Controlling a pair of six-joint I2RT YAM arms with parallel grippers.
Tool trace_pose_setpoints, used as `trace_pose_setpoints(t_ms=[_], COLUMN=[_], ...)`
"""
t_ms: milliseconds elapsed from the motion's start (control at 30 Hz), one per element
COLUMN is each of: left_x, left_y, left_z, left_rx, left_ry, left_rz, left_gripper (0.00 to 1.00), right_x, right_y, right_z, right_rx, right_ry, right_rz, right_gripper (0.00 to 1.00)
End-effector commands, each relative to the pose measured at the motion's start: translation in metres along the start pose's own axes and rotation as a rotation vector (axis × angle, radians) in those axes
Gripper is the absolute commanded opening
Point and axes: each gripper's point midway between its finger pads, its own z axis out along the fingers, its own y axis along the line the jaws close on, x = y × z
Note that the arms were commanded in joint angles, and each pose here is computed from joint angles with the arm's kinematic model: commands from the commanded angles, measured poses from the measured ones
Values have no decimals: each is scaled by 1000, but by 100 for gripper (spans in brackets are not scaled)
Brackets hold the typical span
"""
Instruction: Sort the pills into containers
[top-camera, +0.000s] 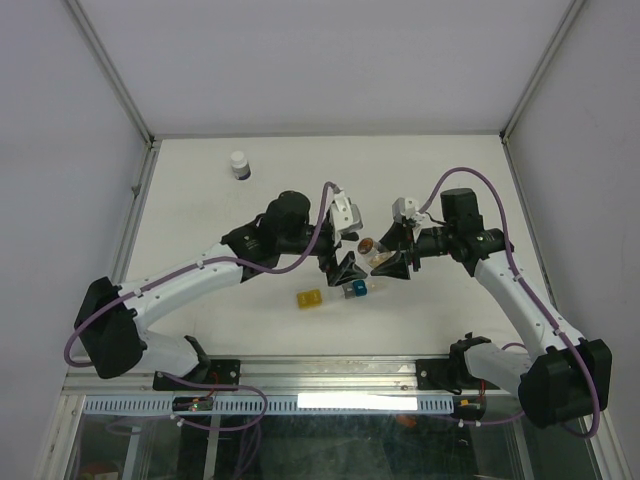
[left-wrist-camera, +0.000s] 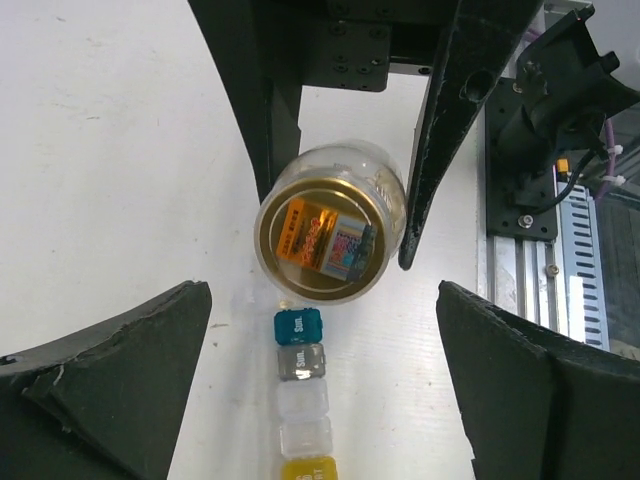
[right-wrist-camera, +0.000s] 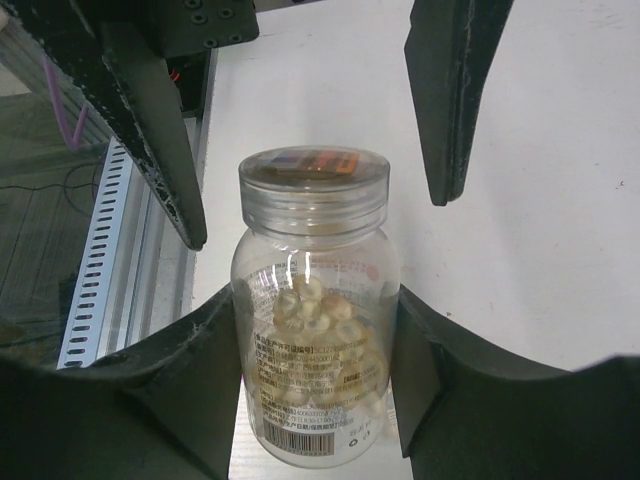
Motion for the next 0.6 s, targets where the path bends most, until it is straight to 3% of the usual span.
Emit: trace_pose_setpoints(t_ms=[0, 300, 433, 567], left_x=[-31, -46, -64, -60], left_y=[3, -26, -9, 14], left_z=[-20, -59, -80, -73], left_rx=[-62, -41, -150, -309], left_ry=[-144, -444, -593, -514], left_rz=[18, -351, -550, -652], left_gripper=[99, 99, 97, 83], right_x=[-16, -16, -15, -16], right_y=[-3, -3, -3, -2], right_z=[-3, -2, -2, -2], right_rx=[7, 5, 6, 5], right_ry=[-32, -31, -30, -32], right_rz=[-68, -65, -65, -68], right_gripper=[0, 0, 0, 0])
